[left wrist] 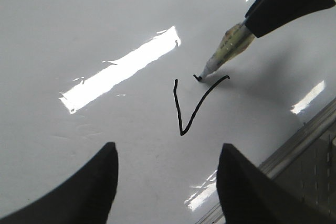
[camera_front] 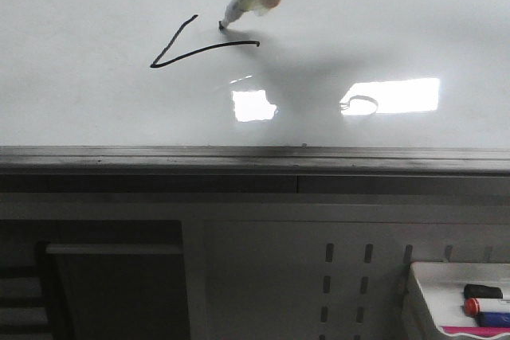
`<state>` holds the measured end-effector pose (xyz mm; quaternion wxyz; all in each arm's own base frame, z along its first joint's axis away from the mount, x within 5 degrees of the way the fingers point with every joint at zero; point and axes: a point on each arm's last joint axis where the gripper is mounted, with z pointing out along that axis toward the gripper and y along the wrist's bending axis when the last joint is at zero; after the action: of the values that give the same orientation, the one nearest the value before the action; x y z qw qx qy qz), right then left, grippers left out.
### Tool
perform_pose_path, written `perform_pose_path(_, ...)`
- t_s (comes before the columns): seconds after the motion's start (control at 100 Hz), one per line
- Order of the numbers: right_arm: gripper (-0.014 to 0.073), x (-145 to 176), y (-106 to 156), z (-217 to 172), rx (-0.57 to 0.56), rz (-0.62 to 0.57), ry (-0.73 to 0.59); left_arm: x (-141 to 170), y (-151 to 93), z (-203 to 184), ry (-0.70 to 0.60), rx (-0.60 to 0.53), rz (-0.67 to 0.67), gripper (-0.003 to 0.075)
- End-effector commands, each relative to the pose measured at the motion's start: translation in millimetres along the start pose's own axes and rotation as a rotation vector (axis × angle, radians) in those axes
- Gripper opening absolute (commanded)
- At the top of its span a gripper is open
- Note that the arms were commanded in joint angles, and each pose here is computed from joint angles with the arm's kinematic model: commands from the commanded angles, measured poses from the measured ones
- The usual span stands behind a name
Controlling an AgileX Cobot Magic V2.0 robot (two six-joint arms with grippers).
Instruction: Write number 4 on whiteboard
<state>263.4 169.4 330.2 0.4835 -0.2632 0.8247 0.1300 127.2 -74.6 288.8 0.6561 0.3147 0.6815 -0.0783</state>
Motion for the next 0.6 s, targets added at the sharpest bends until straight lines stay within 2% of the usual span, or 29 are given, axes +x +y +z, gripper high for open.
perform_pose_path(0.0,-0.0064,-2,6,-8,-0.017,-0.017,0.002,-16,2,-1,-0.103,0.004,-0.009,0.0377)
perform_pose_path(0.1,-0.0064,14,19,-5,-0.056,-0.040,0.076,-16,2,-1,-0.102,0.006,0.009,0.0377)
perform_pose_path(0.22,-0.0064,19,21,-3,-0.064,-0.029,0.073,-15,2,-1,-0.095,0.006,0.020,0.0377)
perform_pose_path(0.33,-0.0064,15,23,-9,-0.068,-0.031,0.049,-13,-1,1,-0.089,0.023,0.083,0.0377)
perform_pose_path(0.59,-0.0064,-3,46,-33,-0.146,-0.106,0.065,-6,-27,23,-0.121,0.215,0.162,0.0377)
